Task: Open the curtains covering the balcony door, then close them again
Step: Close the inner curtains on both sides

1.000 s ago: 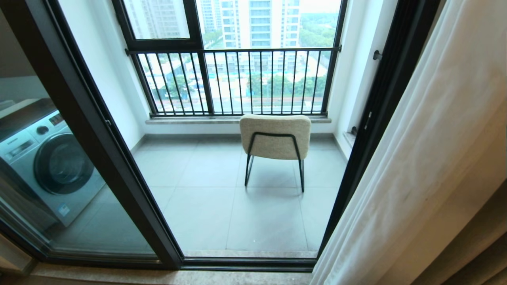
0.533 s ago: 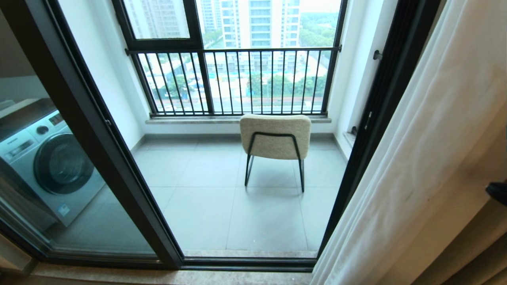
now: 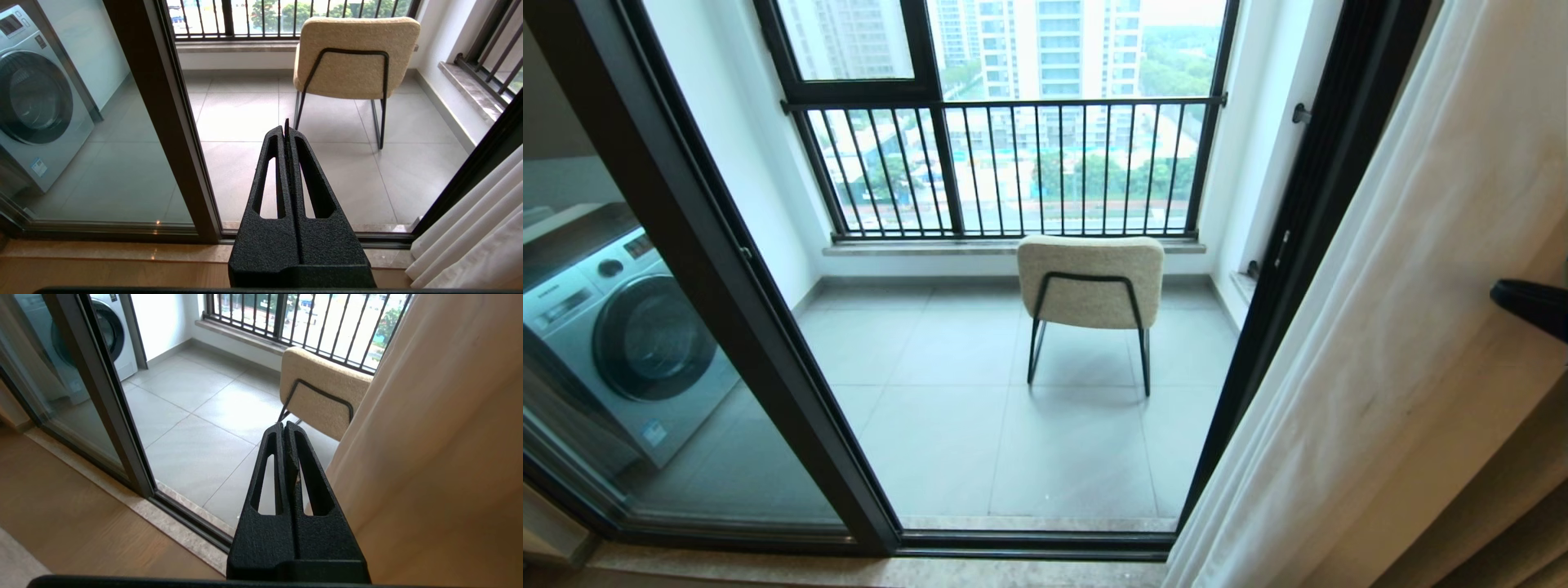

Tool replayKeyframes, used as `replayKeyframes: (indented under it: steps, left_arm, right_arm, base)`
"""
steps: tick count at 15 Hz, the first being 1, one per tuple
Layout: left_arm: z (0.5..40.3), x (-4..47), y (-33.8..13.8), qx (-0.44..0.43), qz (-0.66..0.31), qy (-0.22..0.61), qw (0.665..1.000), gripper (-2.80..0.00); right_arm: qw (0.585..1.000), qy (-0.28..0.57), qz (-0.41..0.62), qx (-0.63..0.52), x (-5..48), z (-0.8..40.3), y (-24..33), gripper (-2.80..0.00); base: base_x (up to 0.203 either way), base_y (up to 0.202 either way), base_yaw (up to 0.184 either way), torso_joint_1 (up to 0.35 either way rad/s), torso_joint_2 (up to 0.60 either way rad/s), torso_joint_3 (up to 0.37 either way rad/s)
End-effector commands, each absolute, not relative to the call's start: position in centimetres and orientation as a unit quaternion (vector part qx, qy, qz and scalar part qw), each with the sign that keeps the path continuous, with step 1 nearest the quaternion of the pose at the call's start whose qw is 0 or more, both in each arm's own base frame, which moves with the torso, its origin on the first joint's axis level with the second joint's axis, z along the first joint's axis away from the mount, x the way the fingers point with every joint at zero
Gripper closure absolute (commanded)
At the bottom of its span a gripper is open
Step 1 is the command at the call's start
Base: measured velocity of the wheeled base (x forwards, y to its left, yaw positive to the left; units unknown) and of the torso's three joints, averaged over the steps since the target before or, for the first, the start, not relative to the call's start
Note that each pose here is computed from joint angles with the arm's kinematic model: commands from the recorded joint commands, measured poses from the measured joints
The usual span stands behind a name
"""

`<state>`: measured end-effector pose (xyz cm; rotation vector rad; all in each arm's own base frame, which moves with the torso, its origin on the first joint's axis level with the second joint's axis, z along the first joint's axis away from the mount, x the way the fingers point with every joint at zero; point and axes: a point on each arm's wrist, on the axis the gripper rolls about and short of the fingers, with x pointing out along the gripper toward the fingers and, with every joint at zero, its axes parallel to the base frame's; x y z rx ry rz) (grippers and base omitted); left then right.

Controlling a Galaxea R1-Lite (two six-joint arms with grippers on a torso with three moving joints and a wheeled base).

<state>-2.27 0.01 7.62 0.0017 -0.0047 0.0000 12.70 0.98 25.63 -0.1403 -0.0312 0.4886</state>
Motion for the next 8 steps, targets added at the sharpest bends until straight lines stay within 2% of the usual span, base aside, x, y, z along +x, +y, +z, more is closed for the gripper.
replayKeyframes:
  steps: [1, 8]
  left_arm:
    - [7.6, -2.3, 0.0, 0.001, 0.0, -0.003, 1.0, 0.0]
    - [7.6, -2.3, 0.0, 0.001, 0.001, -0.002, 1.0, 0.0]
  right_arm:
    - [0.968, -0.004, 0.243, -0.063, 15.1, 25.1, 1.0, 0.0]
    - [0.97, -0.037, 0.237, -0.048, 19.8, 24.6, 0.9, 0.0]
  base:
    - [0.0, 0.0, 0.0, 0.0, 0.0, 0.0]
    - [0.0, 0.0, 0.0, 0.0, 0.0, 0.0]
